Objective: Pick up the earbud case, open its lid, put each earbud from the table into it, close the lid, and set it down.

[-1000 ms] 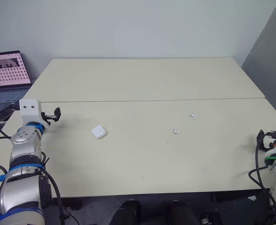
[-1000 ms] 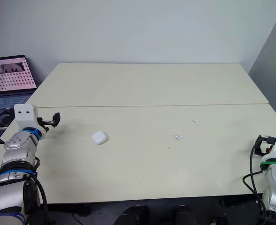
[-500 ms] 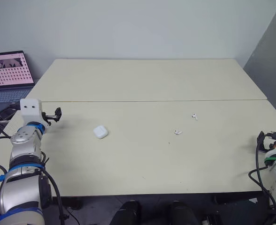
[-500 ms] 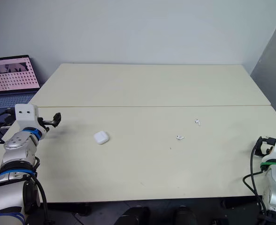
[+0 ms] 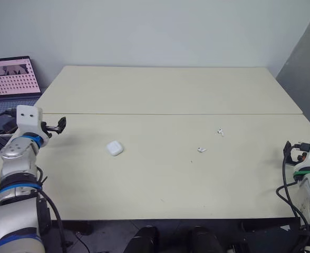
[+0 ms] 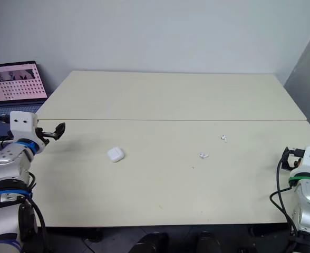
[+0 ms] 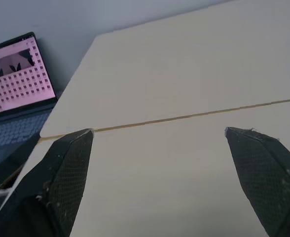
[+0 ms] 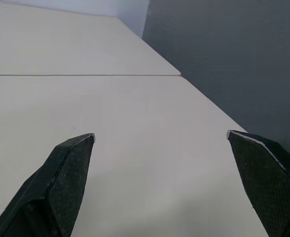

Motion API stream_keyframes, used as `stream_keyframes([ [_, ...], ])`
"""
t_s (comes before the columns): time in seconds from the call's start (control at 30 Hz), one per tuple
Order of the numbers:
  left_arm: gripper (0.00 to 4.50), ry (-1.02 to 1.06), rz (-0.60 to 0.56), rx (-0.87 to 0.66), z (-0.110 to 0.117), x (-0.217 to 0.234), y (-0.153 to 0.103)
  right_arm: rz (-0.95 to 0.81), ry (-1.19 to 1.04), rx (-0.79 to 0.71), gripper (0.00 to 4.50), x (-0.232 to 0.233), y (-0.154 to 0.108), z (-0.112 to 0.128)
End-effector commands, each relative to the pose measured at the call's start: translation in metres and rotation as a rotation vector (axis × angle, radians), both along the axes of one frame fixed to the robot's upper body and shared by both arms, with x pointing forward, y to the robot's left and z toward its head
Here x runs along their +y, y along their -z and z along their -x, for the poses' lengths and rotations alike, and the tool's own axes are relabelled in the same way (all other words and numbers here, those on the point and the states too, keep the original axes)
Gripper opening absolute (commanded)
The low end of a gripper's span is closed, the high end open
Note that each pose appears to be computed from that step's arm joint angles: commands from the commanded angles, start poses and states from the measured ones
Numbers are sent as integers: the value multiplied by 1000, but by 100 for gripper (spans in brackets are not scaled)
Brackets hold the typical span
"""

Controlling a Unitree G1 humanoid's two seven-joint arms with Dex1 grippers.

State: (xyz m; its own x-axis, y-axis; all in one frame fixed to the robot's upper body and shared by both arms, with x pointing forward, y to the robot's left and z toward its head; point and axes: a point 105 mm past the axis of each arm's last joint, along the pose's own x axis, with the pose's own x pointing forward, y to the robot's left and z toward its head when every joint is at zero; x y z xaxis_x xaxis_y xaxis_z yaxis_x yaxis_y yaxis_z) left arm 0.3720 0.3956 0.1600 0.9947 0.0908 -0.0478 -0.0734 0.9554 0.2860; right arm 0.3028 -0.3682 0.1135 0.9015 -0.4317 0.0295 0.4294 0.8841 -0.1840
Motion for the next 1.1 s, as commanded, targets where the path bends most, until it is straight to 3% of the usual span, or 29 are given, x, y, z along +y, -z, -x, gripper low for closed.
stream_keyframes([
  [0.03, 449, 242, -30, -9, 1, -26, -28, 61, -134, -28, 450, 17, -25, -17],
  [0.13, 449, 453, -37, 72, 9, -53, -28, 81, -321, -18, 450, 47, -36, -34],
  [0.3, 449, 768, -110, 265, 27, -92, -26, 178, -859, 25, 450, 142, -63, -52],
  [0.43, 449, 913, -165, 419, 35, -116, -6, 202, -1302, 96, 450, 219, -65, -28],
  [0.57, 449, 939, -188, 468, 30, -131, 15, 171, -1579, 133, 450, 268, -65, 0],
  [0.73, 449, 906, -155, 469, 23, -139, 35, 206, -1681, 150, 450, 293, -69, 17],
  [1.1, 449, 832, -112, 510, 21, -141, 79, 233, -1639, 113, 450, 298, -90, 17],
])
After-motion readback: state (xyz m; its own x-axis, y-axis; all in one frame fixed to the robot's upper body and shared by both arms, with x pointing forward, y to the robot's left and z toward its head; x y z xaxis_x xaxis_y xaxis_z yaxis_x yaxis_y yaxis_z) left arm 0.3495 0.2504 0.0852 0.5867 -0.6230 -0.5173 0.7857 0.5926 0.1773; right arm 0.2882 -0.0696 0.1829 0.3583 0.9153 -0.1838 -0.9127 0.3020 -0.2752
